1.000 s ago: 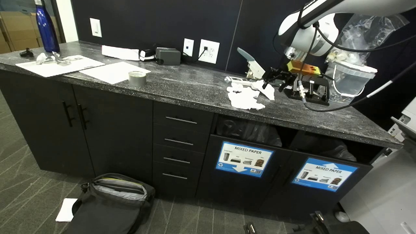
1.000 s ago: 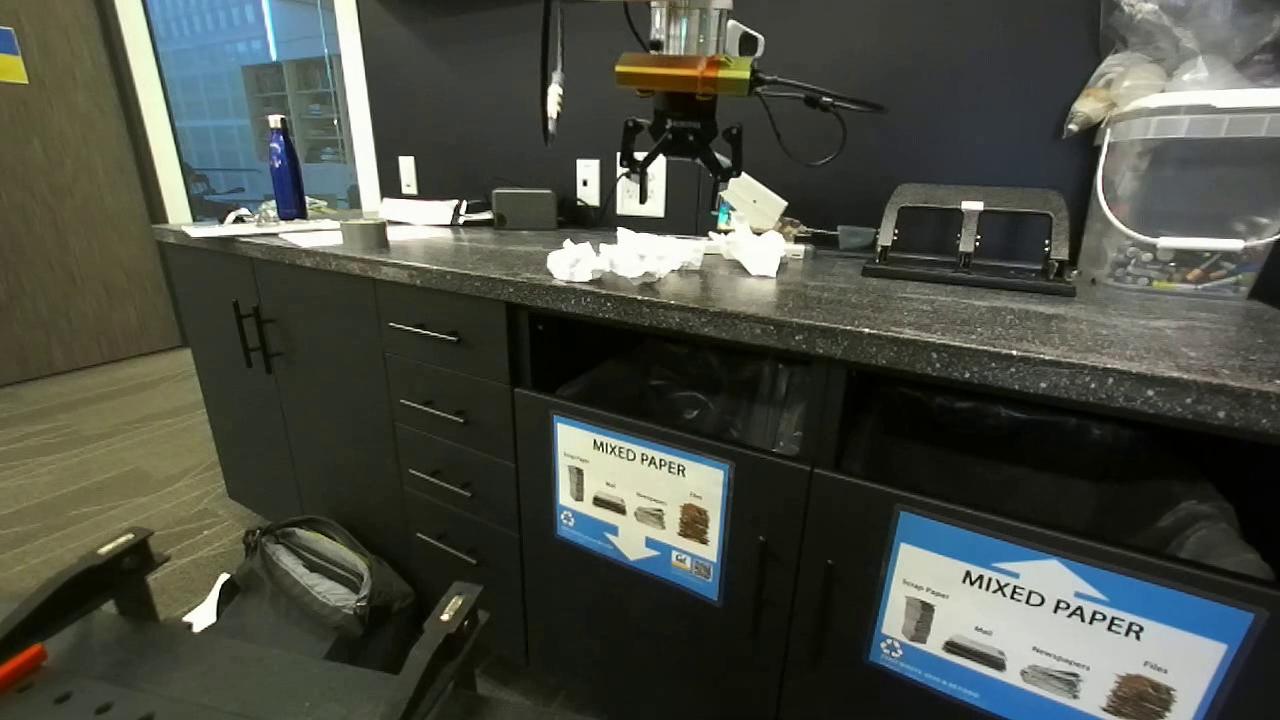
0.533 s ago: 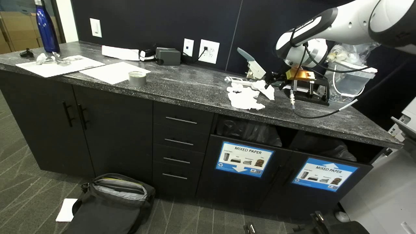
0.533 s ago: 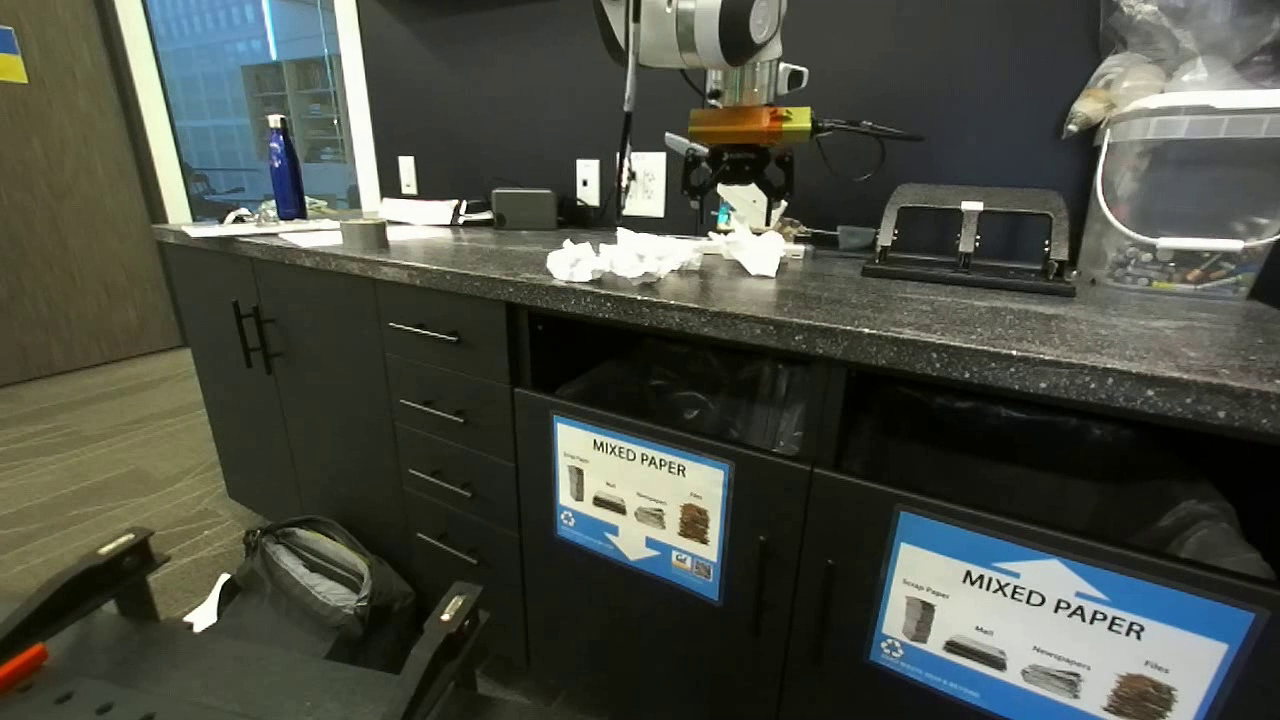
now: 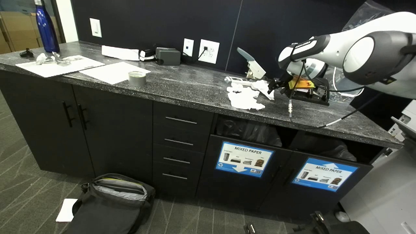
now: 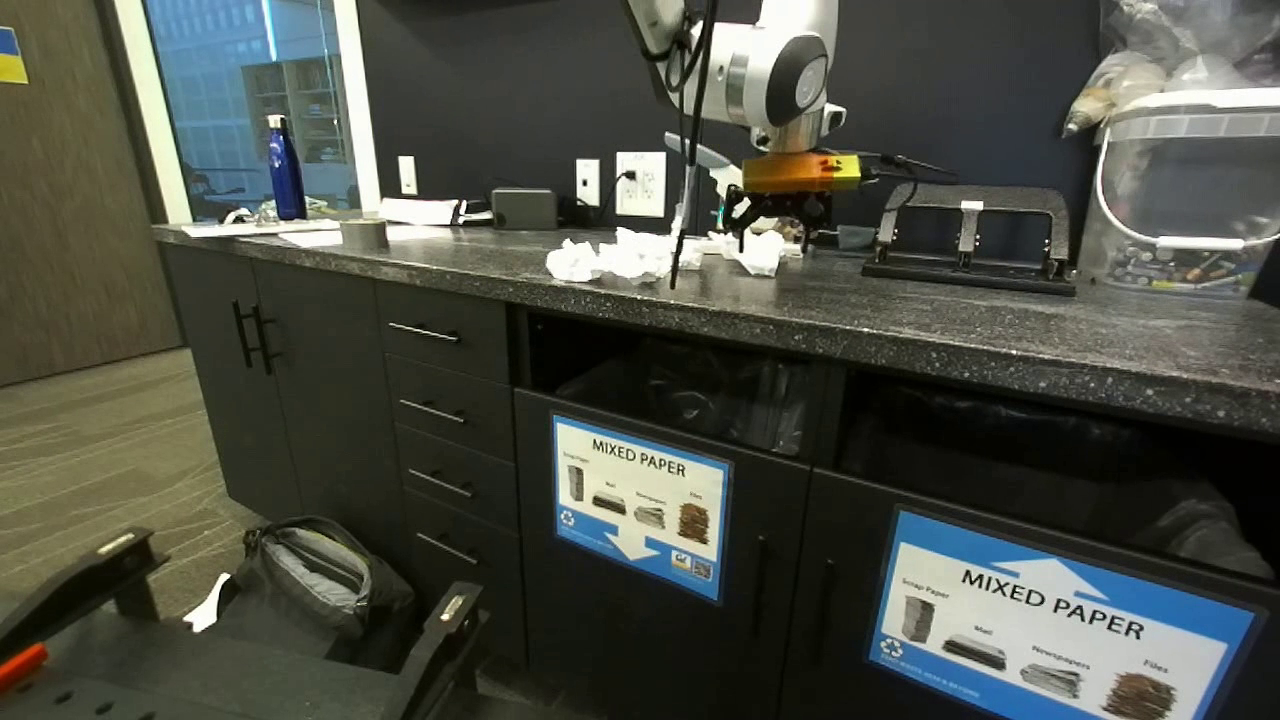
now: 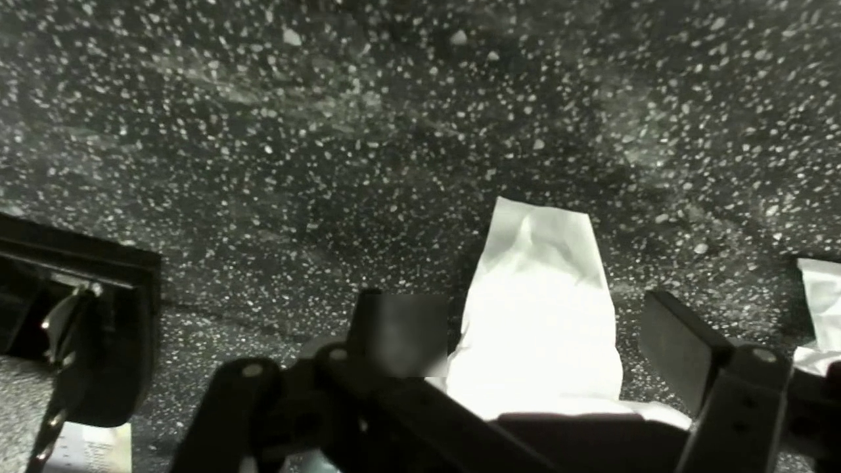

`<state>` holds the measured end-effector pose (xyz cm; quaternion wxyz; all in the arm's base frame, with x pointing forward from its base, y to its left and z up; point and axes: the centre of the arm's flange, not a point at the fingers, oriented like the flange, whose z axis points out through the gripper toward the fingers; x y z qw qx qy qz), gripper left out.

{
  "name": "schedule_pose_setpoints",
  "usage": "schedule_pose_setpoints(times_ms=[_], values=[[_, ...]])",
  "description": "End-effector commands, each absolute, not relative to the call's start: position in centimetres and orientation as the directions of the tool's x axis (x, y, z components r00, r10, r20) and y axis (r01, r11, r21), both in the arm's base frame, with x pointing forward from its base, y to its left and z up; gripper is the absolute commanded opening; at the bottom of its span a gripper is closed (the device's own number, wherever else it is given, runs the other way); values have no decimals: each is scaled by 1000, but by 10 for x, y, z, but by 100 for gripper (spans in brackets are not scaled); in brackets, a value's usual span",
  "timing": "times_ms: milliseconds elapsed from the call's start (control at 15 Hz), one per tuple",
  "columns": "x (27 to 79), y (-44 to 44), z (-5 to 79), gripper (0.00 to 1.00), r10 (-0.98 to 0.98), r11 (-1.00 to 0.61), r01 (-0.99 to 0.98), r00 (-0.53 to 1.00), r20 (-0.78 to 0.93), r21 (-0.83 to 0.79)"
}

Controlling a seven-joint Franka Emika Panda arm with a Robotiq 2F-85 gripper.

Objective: Put all the white pieces of paper in the left bin

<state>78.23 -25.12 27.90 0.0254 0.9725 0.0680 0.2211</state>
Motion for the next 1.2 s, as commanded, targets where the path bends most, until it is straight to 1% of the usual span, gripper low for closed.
schedule_pose_setpoints(times_ms=[0,467,800,867,933,1000,1133], values=[[854,-275,282,100,169,-985,159,867,468,60],[860,-269,276,100,176,-980,200,871,458,-4],[863,-266,267,100,173,-980,198,859,482,0],[863,-267,262,75,175,-980,199,857,486,2],[863,-267,260,74,174,-980,197,855,488,4],[863,-267,257,68,177,-980,197,853,491,12],[863,-268,253,51,184,-980,198,848,496,24]])
